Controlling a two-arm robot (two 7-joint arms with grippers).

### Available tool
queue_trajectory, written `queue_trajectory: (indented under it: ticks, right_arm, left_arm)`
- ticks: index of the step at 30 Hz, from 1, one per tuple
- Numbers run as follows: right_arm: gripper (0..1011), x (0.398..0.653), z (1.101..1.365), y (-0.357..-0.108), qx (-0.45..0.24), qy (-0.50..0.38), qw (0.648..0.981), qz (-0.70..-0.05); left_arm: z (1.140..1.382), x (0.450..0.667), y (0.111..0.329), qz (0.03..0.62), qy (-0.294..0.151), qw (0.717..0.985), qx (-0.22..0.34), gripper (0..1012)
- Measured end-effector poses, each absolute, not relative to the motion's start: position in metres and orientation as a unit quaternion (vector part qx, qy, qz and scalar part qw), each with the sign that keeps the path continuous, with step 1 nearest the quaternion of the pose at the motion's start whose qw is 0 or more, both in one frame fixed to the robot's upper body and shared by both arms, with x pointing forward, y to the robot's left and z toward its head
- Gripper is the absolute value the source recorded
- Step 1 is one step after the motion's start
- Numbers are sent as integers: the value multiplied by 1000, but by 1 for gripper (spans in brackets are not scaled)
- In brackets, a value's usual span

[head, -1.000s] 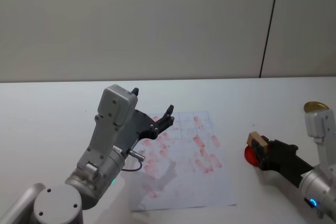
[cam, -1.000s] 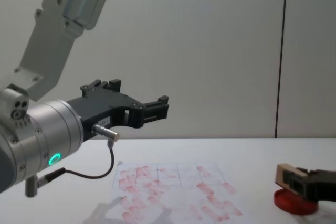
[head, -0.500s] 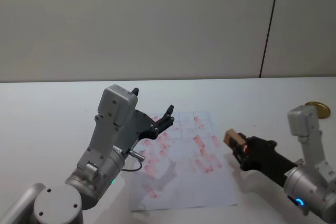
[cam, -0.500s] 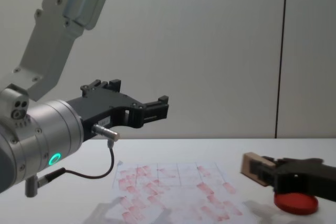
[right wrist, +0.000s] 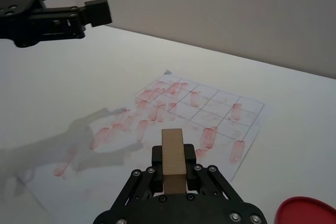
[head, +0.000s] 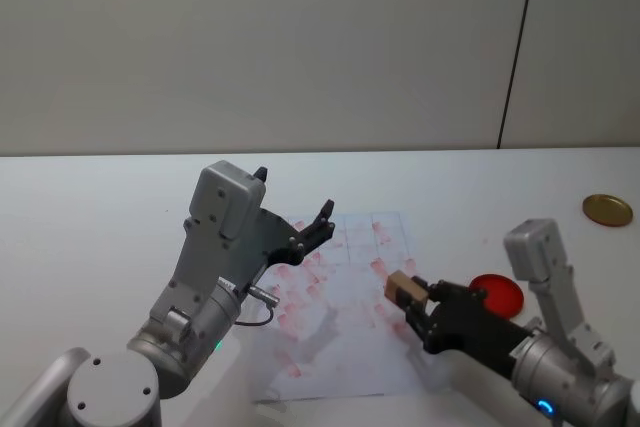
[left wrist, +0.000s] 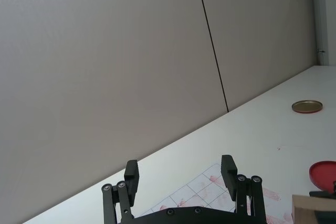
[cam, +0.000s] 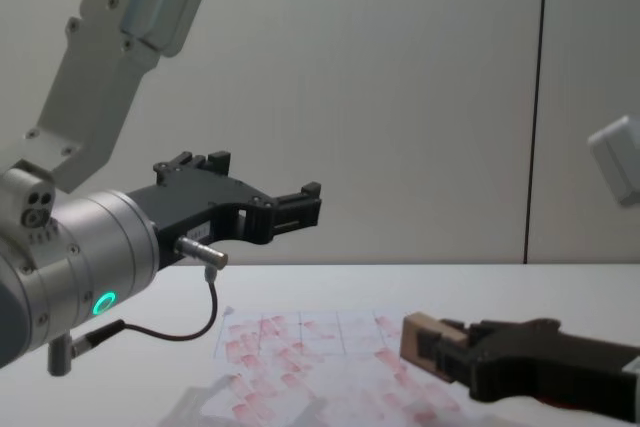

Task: Use the one hand to pick up the stamp and affix it onto the A4 paper.

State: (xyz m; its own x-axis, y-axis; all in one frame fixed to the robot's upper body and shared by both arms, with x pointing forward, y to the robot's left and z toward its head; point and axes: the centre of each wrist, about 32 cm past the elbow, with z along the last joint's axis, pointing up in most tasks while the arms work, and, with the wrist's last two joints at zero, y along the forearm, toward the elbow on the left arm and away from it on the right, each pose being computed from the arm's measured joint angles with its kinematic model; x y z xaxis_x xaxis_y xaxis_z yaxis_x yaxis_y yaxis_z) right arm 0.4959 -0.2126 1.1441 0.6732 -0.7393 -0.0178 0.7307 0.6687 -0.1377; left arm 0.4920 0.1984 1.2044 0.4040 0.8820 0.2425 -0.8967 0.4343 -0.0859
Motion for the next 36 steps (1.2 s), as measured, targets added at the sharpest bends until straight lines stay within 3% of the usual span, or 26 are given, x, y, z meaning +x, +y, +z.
queue_trajectory:
  ticks: [36]
  right_arm:
    - [217, 482, 1126, -204, -113, 22, 923, -366]
  left_arm:
    - [1204, 492, 198, 531, -126, 837, 29, 993]
